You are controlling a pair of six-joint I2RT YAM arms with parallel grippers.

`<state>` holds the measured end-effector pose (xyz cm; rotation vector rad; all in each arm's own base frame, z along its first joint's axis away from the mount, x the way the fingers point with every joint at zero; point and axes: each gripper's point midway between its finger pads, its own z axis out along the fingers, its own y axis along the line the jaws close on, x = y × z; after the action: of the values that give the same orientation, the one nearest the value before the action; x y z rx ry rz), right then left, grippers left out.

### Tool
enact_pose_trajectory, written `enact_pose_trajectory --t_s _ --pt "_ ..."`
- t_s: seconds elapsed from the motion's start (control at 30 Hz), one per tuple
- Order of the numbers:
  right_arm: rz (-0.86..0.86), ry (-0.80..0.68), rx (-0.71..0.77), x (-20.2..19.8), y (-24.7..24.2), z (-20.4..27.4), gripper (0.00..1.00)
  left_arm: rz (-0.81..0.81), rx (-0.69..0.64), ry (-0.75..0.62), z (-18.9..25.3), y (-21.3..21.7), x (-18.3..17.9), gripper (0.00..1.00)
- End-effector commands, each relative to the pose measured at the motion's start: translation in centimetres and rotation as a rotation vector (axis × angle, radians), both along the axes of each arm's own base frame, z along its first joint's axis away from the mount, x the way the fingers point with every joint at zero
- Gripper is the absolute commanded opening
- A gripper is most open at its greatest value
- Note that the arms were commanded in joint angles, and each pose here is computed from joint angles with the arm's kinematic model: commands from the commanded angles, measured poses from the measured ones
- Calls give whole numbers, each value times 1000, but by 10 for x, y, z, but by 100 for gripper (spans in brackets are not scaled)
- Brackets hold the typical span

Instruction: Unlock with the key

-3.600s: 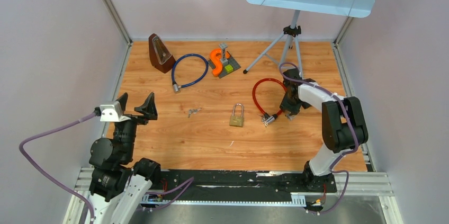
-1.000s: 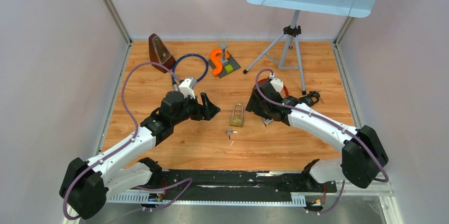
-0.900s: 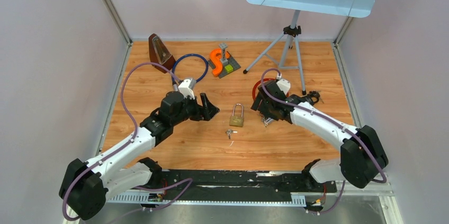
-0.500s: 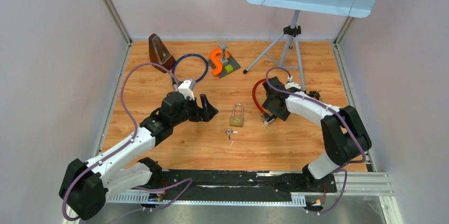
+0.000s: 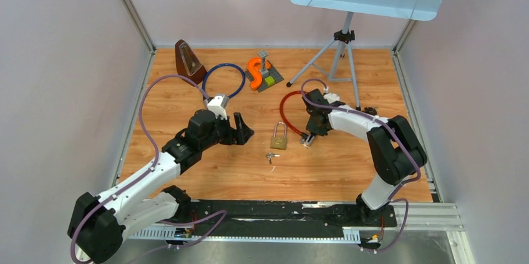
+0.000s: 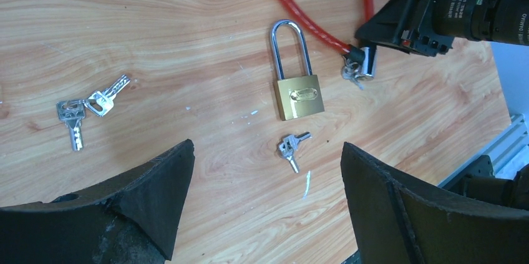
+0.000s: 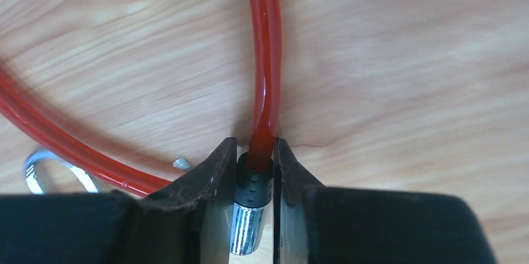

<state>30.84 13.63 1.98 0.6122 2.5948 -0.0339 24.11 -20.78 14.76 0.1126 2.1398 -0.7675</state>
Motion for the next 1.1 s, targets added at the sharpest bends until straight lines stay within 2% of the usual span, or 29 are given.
enact_pose_trajectory --t_s 0.0,0.37,0.6,0.87,0.97,1.07 --pt "315 -149 123 28 68 19 8 -2 -12 -68 24 -2 7 94" --pt "687 -237 165 44 134 43 8 1 -16 -73 26 0 5 94" --pt "654 -299 41 69 115 63 11 7 -7 -72 25 4 2 94" --pt "756 -261 -24 84 112 42 19 1 -10 -67 25 2 3 94" --pt "765 -243 -9 84 117 34 26 1 -7 -68 25 3 2 94" --pt "744 -256 5 87 119 39 43 5 -4 -71 25 4 2 94"
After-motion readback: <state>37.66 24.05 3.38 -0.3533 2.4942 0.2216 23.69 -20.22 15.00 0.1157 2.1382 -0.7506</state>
